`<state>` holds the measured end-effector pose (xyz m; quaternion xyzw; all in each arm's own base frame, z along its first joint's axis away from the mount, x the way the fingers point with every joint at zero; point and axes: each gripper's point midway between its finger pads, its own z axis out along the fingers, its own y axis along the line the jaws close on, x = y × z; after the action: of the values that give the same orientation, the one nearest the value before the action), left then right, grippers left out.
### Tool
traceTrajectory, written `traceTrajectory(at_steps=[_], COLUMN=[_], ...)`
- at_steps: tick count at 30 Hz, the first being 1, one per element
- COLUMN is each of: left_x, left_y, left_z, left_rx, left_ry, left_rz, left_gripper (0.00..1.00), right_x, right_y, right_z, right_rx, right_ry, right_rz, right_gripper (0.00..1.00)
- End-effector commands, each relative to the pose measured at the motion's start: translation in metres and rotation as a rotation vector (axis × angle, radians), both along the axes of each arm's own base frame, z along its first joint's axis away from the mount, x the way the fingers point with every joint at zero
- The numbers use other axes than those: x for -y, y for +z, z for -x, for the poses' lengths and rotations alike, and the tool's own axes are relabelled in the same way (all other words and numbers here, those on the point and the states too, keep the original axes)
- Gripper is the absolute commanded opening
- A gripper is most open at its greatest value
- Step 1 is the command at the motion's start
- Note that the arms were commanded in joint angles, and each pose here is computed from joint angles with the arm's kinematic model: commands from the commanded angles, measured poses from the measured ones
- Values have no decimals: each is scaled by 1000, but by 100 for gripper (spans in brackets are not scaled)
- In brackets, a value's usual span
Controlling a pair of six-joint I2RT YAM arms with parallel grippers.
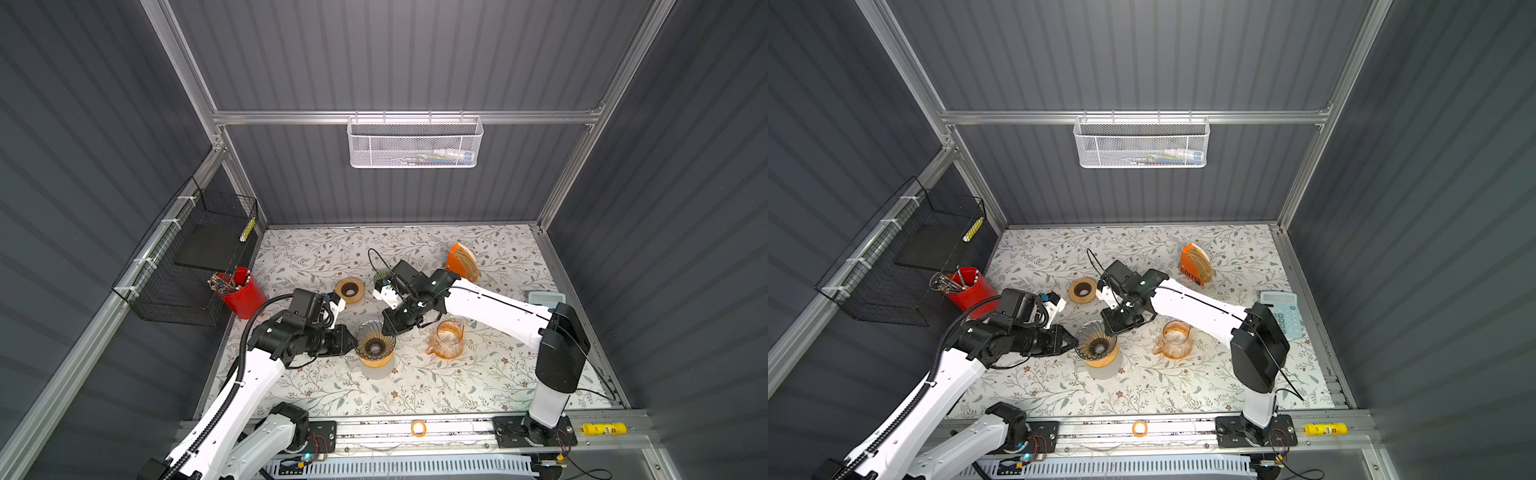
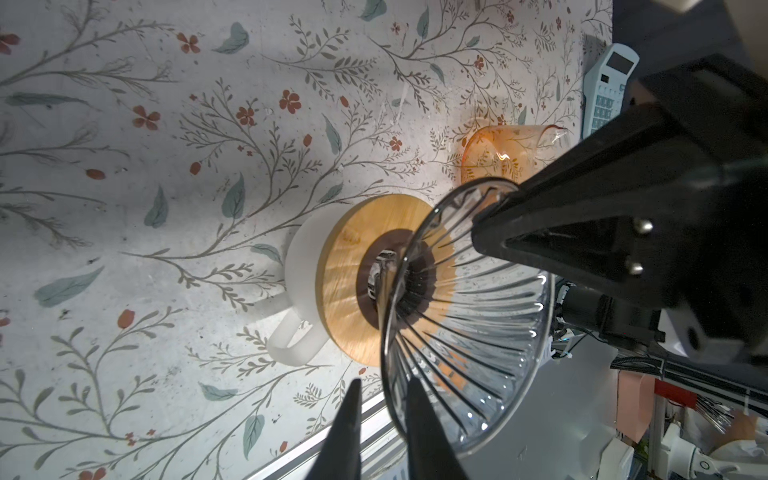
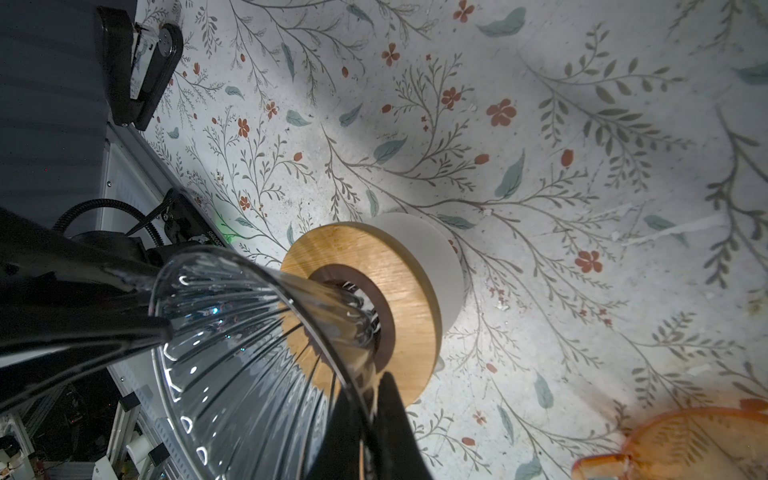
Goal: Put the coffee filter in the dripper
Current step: 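Grasp the glass dripper's rim with the left gripper while the right gripper holds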
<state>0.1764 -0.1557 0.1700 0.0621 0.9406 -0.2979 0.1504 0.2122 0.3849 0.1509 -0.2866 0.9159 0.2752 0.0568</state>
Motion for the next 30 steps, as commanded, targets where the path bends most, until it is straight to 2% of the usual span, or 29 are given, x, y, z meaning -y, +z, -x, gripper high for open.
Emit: traceTrajectory(at_steps=[1,8,30], left_x=[-5,-5,-7], left_y=[-3,-6,-33], left_z=[-4,-4,14], left_rx=[-8,-24,-156], left_ry=[28,41,95], left_rz=[-35,-40,-42], left_gripper=[17,12,8], right_x=[1,2,8], right_y=[-15,-19,-35], right_z=[3,2,2], right_rx=[-23,-23,-30], right_ry=[5,5,-5], right_rz=[29,40,89], right_gripper=[0,0,0])
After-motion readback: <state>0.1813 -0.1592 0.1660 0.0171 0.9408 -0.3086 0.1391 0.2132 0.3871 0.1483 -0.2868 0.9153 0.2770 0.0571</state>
